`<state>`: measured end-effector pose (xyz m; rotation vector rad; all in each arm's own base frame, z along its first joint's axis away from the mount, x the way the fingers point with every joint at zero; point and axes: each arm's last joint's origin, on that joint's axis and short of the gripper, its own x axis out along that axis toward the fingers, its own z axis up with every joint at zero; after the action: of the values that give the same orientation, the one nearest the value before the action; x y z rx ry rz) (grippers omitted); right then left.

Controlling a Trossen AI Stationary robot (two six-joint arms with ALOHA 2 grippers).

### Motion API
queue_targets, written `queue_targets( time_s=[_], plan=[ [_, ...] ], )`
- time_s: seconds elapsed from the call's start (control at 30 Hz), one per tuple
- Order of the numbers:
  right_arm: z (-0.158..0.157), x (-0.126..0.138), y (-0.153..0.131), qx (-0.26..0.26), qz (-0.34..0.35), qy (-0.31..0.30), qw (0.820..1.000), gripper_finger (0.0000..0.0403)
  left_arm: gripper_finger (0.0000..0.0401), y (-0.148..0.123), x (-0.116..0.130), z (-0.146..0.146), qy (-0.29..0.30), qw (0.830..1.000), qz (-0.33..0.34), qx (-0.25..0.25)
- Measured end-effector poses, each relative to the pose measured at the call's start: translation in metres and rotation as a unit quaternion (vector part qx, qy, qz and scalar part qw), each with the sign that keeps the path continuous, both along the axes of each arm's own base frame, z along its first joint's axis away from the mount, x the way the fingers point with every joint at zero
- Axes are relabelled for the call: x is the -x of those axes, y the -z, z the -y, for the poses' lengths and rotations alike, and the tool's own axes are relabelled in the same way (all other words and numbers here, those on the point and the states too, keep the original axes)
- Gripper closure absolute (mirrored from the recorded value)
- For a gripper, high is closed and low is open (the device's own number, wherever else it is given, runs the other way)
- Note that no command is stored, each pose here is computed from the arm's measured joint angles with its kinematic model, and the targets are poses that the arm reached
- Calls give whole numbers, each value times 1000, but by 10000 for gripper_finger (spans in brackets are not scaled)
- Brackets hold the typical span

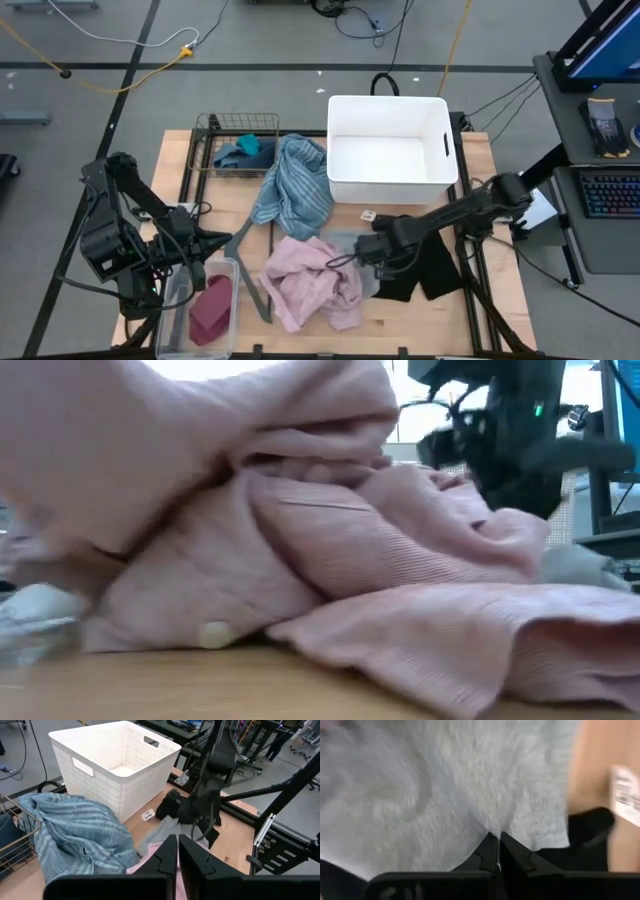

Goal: Pick & Place Cloths
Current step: Put the gray boxers into the transparent bin

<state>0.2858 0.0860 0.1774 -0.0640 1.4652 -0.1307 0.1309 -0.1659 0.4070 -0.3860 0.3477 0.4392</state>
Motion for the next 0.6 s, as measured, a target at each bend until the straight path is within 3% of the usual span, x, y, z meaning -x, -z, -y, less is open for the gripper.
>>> queue_targets(
  time_s=[0.23, 0.43, 0.6],
  plan=[
    [0, 27, -40, -13, 29, 66, 997, 402, 398, 0, 0, 0, -1, 1000, 6, -10],
    [0, 34, -67, -9, 128, 102, 986, 402, 383, -1, 0, 0, -2, 1000, 8, -12],
    [-1, 34, -85, -45, 200, 114, 972, 402, 393, -1, 0, 0, -3, 1000, 9, -10]
  ],
)
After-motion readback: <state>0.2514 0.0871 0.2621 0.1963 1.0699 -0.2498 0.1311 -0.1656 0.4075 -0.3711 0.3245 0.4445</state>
